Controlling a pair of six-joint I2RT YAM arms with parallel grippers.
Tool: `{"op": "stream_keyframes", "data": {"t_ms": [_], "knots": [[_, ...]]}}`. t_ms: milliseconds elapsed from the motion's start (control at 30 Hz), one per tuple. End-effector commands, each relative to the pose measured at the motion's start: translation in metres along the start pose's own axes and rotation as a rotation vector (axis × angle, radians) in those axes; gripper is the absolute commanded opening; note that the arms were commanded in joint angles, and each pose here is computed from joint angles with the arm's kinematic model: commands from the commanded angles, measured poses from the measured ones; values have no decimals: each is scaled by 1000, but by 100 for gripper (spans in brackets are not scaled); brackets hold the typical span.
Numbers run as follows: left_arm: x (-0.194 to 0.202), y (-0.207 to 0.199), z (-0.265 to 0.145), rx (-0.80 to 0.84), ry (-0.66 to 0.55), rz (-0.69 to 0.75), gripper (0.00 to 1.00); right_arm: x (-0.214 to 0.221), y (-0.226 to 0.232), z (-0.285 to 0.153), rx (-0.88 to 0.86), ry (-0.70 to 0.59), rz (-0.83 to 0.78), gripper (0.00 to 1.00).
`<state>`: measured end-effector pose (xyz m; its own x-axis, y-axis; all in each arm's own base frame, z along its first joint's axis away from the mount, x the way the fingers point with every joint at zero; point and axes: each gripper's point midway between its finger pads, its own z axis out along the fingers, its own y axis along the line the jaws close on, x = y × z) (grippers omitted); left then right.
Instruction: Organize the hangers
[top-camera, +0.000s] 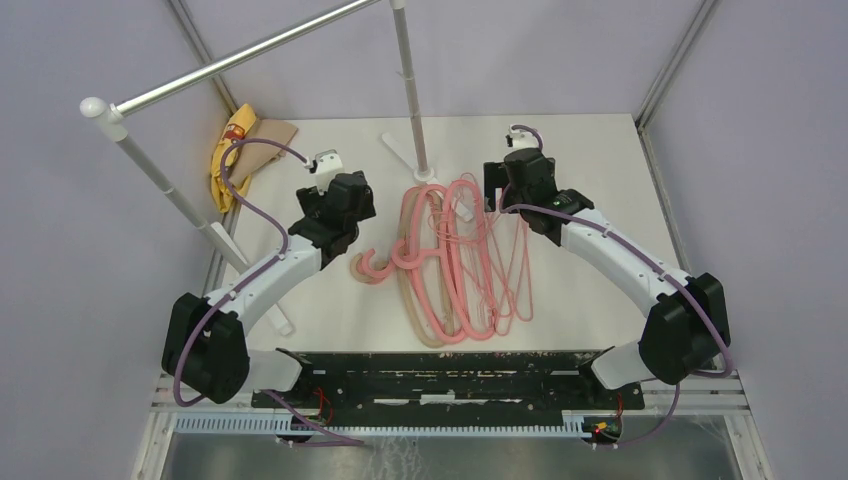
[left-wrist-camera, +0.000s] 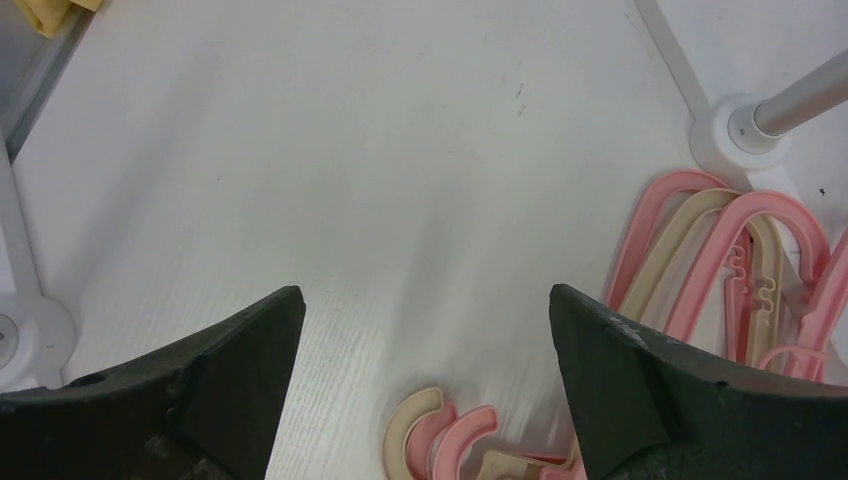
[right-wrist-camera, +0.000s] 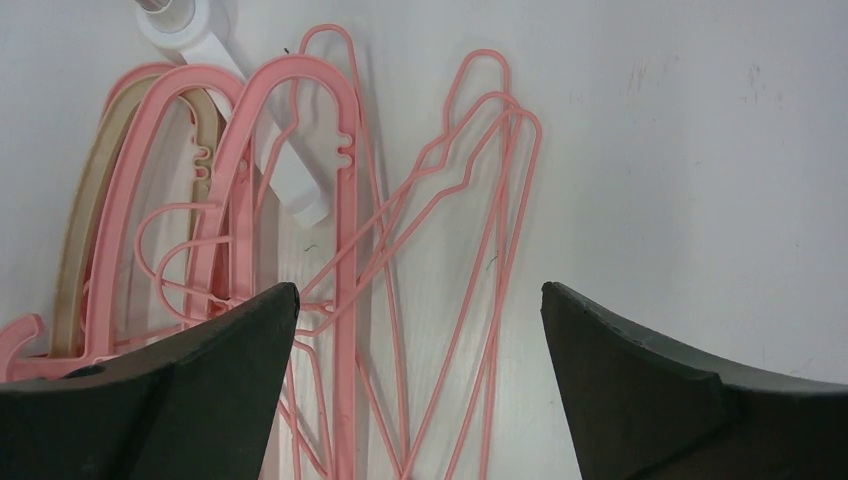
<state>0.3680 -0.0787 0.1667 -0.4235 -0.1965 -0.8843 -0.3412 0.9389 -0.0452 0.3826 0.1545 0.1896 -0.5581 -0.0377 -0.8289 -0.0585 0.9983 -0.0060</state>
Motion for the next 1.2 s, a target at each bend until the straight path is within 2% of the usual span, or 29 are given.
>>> {"op": "stream_keyframes", "data": {"t_ms": [0,367,633,800,900,1167], "knots": [[-21,-2,-5,-5,-48,-28,99,-20,-2,-9,11,-71,38,100],[-16,-13,-13,116,-30,65,99,-13,-5,-8,11,-70,13,100],[-14,-23,-29,263,-67,39,99,-1,1,-7,-23,-31,-12,100],[4,-25,-27,268,2,52,99,20,9,-5,-74,16,-9,89],[18,-30,-29,308,44,32,99,37,14,-3,-100,60,-23,79],[41,-25,-31,318,74,0,99,94,28,-1,-138,189,-78,66]]}}
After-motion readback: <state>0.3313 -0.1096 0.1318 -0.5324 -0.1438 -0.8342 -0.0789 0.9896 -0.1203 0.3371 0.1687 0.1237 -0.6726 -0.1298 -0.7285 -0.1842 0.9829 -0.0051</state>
